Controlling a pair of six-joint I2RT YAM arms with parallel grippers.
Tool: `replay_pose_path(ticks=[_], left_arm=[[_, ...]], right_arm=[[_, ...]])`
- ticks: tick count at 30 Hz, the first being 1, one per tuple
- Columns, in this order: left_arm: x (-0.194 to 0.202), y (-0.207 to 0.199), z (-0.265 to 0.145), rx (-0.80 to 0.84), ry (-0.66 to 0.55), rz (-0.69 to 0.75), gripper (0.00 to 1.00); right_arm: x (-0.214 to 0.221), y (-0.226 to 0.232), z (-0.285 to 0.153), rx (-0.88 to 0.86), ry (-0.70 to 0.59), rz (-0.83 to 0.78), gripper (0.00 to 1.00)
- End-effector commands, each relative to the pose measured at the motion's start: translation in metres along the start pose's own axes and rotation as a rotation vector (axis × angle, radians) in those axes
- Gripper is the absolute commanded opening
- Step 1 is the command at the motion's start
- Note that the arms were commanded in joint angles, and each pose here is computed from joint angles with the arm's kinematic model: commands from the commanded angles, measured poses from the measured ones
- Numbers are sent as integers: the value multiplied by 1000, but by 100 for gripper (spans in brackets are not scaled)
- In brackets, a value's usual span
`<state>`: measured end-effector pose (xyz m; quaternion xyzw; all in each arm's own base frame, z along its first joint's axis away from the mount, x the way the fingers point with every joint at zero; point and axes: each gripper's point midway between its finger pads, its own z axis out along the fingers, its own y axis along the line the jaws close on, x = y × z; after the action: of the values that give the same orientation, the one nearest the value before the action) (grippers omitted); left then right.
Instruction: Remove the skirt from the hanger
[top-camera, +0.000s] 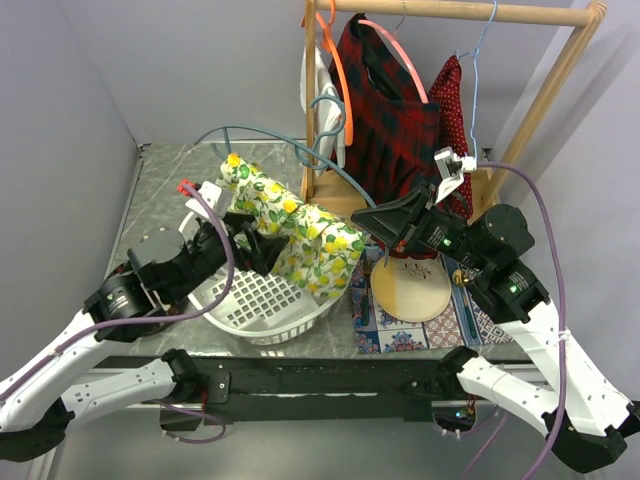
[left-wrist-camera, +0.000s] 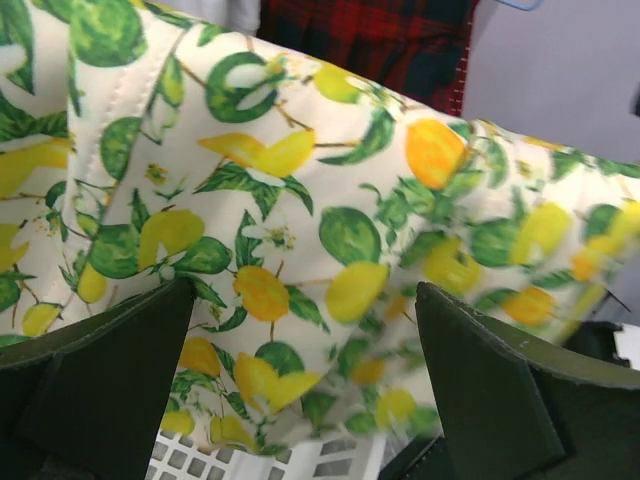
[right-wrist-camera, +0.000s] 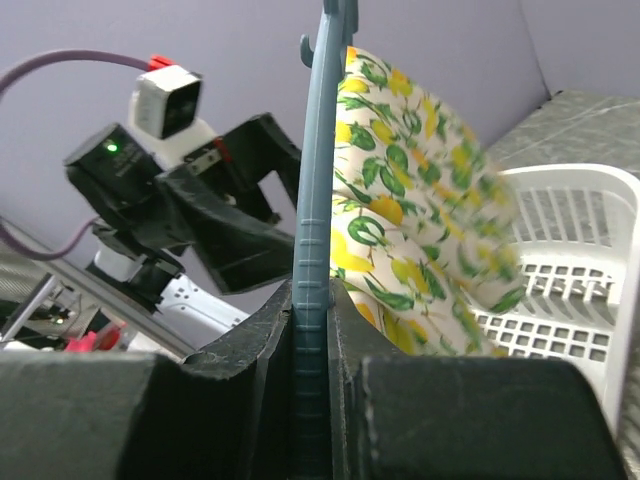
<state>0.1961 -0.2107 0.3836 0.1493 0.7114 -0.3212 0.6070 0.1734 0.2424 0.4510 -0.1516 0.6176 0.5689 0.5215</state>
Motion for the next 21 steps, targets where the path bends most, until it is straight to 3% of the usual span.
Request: replay_pose_path(ticks=[1,4,5,7,8,9,10,14,21], left_arm=[[-20,10,6,-70,-107,-10,99],[-23,4,6,-30,-134,-22,90],[-23,-2,7,7,-147,-24,71],[-24,-5,6,30,-158,-22,48],[-23,-5,5,29,-156,-20,29],[-22,-3,5,19,-154,-19,18],[-23,-1,4,6,-151,-24,1],[-21,11,-2,-54,-148,-45,1],[-46,41,-42,-191,-260,-116,1]], right_arm=[[-31,36,-7,-116,-124,-55,0],[-28,33,-9,-106,-125,-58,0],[-28,33,-10,-104,-127,-58,0],[-26,32,-11,-102,-125,-57,0],[-26,33,-13,-104,-128,-58,0],[-25,32,-14,-102,-128,-60,0],[-25,31,-15,-99,-131,-59,0],[-26,32,-23,-93,-160,-72,0],[-23,7,-29,35,-178,-100,0]])
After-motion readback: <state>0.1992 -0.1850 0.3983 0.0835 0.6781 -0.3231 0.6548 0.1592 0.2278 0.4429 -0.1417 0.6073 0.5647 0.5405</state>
